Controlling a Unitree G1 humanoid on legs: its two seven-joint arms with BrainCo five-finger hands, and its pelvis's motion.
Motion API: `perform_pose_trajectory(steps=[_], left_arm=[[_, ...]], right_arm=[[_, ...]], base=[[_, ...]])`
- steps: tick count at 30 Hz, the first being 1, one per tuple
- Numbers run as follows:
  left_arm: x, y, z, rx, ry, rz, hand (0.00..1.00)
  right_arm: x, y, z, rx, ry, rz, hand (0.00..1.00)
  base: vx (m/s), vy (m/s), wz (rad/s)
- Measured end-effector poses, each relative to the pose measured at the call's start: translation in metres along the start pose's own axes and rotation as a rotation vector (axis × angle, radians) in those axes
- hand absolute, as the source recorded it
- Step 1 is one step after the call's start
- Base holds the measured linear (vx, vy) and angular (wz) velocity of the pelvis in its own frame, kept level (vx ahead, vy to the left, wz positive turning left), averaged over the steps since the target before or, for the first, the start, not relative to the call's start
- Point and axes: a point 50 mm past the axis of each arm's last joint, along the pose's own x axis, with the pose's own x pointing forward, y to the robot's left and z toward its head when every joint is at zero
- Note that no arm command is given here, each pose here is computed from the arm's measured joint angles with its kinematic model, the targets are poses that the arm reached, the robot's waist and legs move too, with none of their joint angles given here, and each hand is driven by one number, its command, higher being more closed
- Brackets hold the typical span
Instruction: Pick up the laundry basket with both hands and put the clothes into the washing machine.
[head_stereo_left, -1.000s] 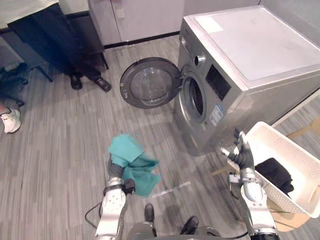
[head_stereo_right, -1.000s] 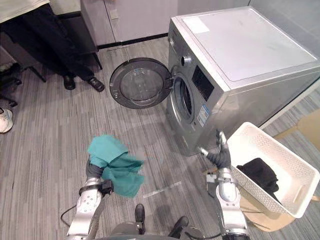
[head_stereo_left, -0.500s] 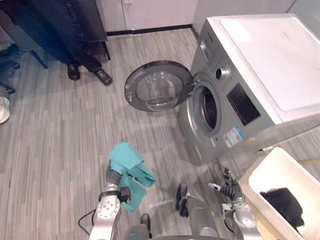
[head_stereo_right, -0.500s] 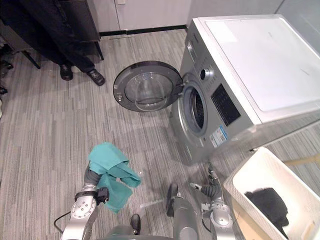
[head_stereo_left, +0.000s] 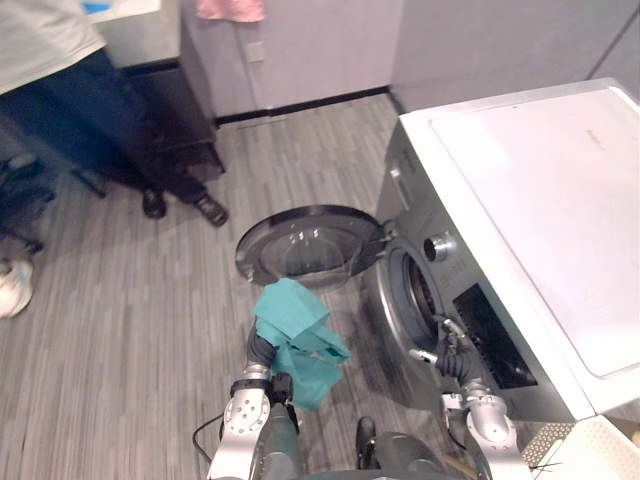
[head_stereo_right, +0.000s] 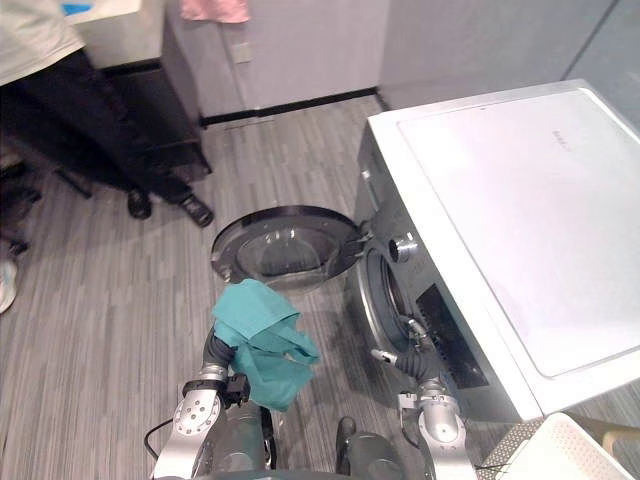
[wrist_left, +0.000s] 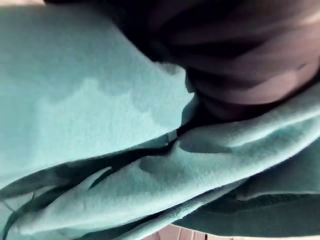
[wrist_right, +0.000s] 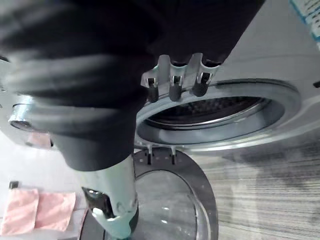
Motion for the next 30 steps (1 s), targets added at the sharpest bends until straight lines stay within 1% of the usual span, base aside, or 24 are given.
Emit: perform_pose_trajectory(steps=[4, 6, 10, 14, 17, 18, 19, 21, 22, 24, 25, 27, 30], left_arm=[[-0.006, 0.0, -0.009, 0.025, 0.04, -0.001, 1.0], [-0.008, 0.009, -0.016, 0.063, 0.071, 0.002, 1.0], [-0.012, 0.014, -0.019, 0.072, 0.088, 0.017, 1.0], [-0.009, 0.029, -0.027, 0.088, 0.126, 0.071, 1.0], [-0.001, 0.035, -0.031, 0.106, 0.146, 0.083, 1.0], [0.005, 0.038, -0.027, 0.105, 0.13, 0.095, 1.0], [0.009, 0.038, -0.024, 0.104, 0.119, 0.101, 1.0], [0.021, 0.041, -0.012, 0.062, 0.072, 0.15, 1.0], [0.03, 0.039, -0.003, 0.021, 0.038, 0.173, 1.0], [0.045, 0.036, 0.015, -0.019, -0.027, 0.189, 1.0], [0.059, 0.034, 0.035, -0.073, -0.092, 0.214, 1.0], [0.066, 0.034, 0.046, -0.099, -0.127, 0.23, 1.0], [0.08, 0.031, 0.069, -0.165, -0.193, 0.268, 1.0]], right_arm=[[0.003, 0.004, -0.012, 0.009, 0.058, -0.005, 0.0], [-0.005, 0.008, -0.025, 0.023, 0.112, -0.006, 0.0], [-0.003, 0.01, -0.036, 0.014, 0.164, 0.007, 0.0], [0.012, 0.023, -0.049, -0.009, 0.24, 0.059, 0.0], [0.016, 0.017, -0.055, -0.043, 0.266, 0.058, 0.0], [0.02, 0.01, -0.054, -0.063, 0.267, 0.043, 0.0], [0.023, 0.008, -0.051, -0.068, 0.255, 0.034, 0.0], [0.035, 0.005, -0.035, -0.058, 0.193, -0.003, 0.0], [0.039, 0.002, -0.024, -0.044, 0.15, -0.031, 0.0], [0.043, -0.002, -0.008, -0.015, 0.081, -0.075, 0.0], [0.045, -0.004, 0.008, 0.028, 0.016, -0.114, 0.0], [0.046, -0.003, 0.017, 0.046, -0.018, -0.128, 0.0], [0.047, -0.005, 0.037, 0.123, -0.095, -0.182, 0.0]], base=[[0.22, 0.326, -1.46], [0.13, 0.286, -1.18], [0.03, 0.235, -1.13], [-0.06, 0.063, -1.1], [-0.02, -0.014, -0.54], [0.0, -0.036, -0.33], [-0.04, -0.077, -0.57], [-0.14, -0.118, -0.56], [-0.2, -0.102, -0.44], [-0.18, -0.076, -0.35], [-0.17, -0.07, -0.14], [-0.15, -0.081, -0.06], [-0.15, -0.052, -0.17]])
